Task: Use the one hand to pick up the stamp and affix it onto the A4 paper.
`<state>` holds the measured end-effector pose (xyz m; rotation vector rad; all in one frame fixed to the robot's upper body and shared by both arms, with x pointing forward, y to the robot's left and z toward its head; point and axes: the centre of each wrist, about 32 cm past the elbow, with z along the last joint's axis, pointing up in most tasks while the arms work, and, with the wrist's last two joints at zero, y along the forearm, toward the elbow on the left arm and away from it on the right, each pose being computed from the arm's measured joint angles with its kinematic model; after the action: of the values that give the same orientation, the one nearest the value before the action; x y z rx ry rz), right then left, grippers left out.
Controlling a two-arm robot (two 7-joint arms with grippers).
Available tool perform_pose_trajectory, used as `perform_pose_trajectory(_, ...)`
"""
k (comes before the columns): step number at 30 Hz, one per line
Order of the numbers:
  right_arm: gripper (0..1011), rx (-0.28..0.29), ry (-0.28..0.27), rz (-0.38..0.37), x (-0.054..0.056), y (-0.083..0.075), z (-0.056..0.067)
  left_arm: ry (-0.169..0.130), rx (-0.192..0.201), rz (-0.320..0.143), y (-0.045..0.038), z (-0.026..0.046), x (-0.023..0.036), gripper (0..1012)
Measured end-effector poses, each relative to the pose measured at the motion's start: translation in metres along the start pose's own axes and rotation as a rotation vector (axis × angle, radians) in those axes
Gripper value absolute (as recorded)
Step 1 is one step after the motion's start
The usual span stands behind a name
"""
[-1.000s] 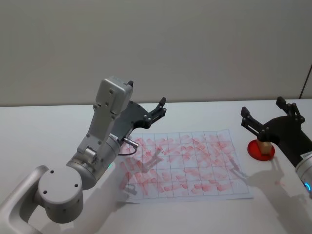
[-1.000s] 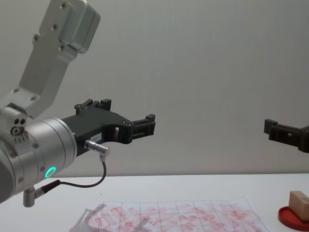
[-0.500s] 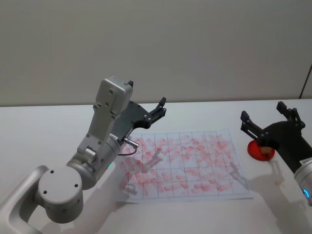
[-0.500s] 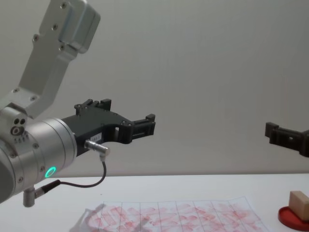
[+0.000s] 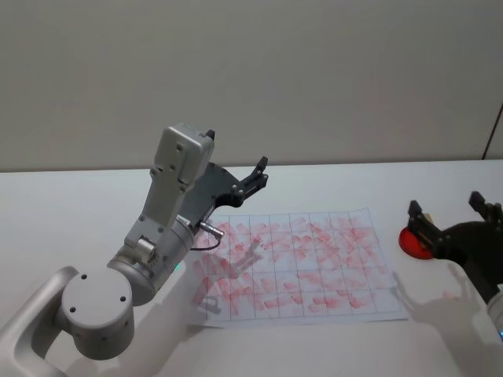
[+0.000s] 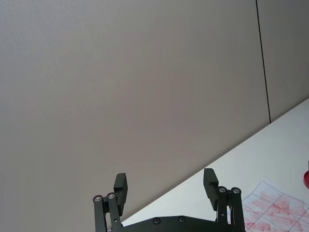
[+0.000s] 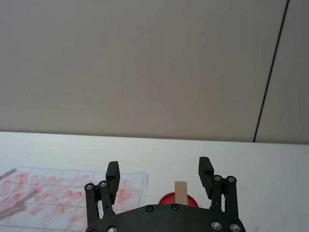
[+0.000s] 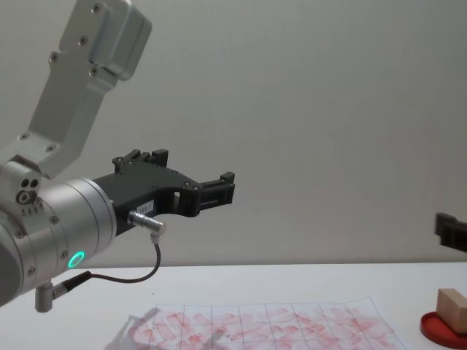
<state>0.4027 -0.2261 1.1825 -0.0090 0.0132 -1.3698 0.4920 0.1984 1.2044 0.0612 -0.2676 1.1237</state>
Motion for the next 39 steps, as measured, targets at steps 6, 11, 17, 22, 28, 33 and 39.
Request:
perform_pose_trajectory(6, 1003, -0.037, 0.018, -0.044, 0.009, -0.006, -0.002, 0.0, 0.0, 0.0, 0.0, 0.0, 0.0, 1001)
perform_pose_trajectory(11, 1003, -0.061, 0.034, -0.064, 0.017, -0.005, -0.005, 0.0, 0.0, 0.0, 0.0, 0.0, 0.0, 1001)
perform_pose_trajectory(17, 1004, -0.091, 0.055, -0.066, 0.029, 0.005, -0.008, 0.0, 0.0, 0.0, 0.0, 0.0, 0.0, 1001)
perform_pose_trajectory(22, 1003, -0.116, 0.077, -0.048, 0.039, 0.02, -0.011, 0.0, 0.0, 0.0, 0.0, 0.0, 0.0, 1001)
perform_pose_trajectory(28, 1003, -0.149, 0.102, -0.025, 0.048, 0.039, -0.015, 0.0, 0.0, 0.0, 0.0, 0.0, 0.0, 1001)
perform_pose_trajectory(33, 1003, -0.177, 0.12, -0.013, 0.051, 0.05, -0.018, 0.0, 0.0, 0.0, 0.0, 0.0, 0.0, 1001)
perform_pose_trajectory(39, 1003, -0.217, 0.138, 0.008, 0.052, 0.063, -0.022, 0.0, 0.0, 0.0, 0.0, 0.0, 0.0, 1001)
